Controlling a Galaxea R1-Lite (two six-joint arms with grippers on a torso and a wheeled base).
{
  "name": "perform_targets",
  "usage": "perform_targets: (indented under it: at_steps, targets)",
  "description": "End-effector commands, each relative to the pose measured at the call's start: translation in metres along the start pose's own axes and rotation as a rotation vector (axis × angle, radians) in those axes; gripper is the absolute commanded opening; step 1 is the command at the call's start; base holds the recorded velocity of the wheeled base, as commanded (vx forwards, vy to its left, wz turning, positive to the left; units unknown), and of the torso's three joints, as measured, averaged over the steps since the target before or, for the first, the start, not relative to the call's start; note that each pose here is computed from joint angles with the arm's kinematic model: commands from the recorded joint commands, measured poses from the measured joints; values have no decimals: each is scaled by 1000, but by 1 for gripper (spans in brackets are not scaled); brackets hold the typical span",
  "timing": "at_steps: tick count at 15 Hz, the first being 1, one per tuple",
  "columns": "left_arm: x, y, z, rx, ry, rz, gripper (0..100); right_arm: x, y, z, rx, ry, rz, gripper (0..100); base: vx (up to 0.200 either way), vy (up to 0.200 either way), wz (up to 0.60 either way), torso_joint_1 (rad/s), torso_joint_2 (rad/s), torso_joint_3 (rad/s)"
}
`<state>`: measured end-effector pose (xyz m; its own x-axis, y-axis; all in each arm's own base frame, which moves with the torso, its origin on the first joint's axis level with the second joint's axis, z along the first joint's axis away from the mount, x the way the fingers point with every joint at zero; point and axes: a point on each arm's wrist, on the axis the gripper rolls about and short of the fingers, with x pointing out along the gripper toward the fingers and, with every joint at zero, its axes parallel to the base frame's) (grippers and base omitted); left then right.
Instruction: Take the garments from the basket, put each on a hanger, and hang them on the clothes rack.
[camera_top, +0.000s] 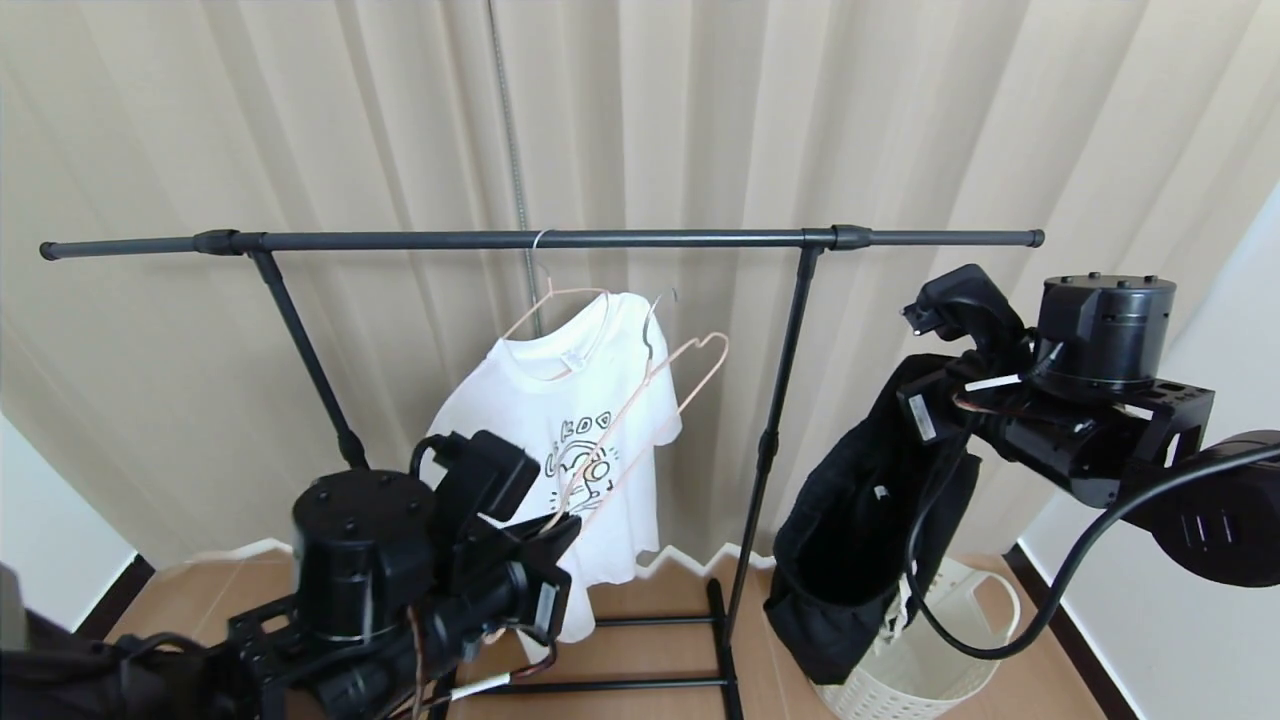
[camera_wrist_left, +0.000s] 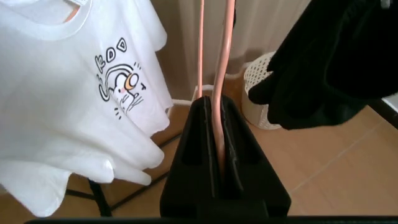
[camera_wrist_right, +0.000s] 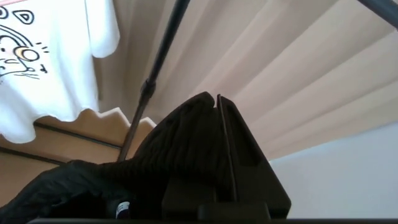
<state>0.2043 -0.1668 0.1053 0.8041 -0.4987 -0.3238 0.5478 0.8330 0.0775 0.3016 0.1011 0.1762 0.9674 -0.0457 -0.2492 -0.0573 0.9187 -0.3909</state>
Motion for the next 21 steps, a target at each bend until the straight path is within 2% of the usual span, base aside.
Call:
perform_targets:
  at_steps: [1, 3, 4, 5, 6, 8, 12, 21]
  targets:
    - [-39, 1, -16, 10, 2, -60, 0, 12, 11, -1, -9, 32, -53, 0, 0, 0, 0, 0, 0, 0]
    - [-52, -2, -24, 15, 15, -120, 0, 24, 17, -4, -10, 47, -108, 0, 0, 0, 0, 0, 0, 0]
    - [-57, -4, -26, 20, 15, -149, 0, 30, 20, -5, 3, 19, -125, 0, 0, 0, 0, 0, 0, 0]
    - [-57, -4, -26, 20, 15, -149, 0, 30, 20, -5, 3, 19, -125, 0, 0, 0, 0, 0, 0, 0]
    - [-60, -8, -26, 27, 11, -194, 0, 35, 21, -5, 1, 3, -132, 0, 0, 0, 0, 0, 0, 0]
    - [-60, -13, -25, 34, 7, -226, 0, 37, 20, -3, -2, -3, -137, 0, 0, 0, 0, 0, 0, 0]
    - [-58, -21, -22, 36, -4, -290, 0, 47, 24, -7, 0, 8, -136, 0, 0, 0, 0, 0, 0, 0]
    - [-26, -33, -19, 41, 19, -291, 0, 34, 41, -5, 24, -88, -91, 0, 0, 0, 0, 0, 0, 0]
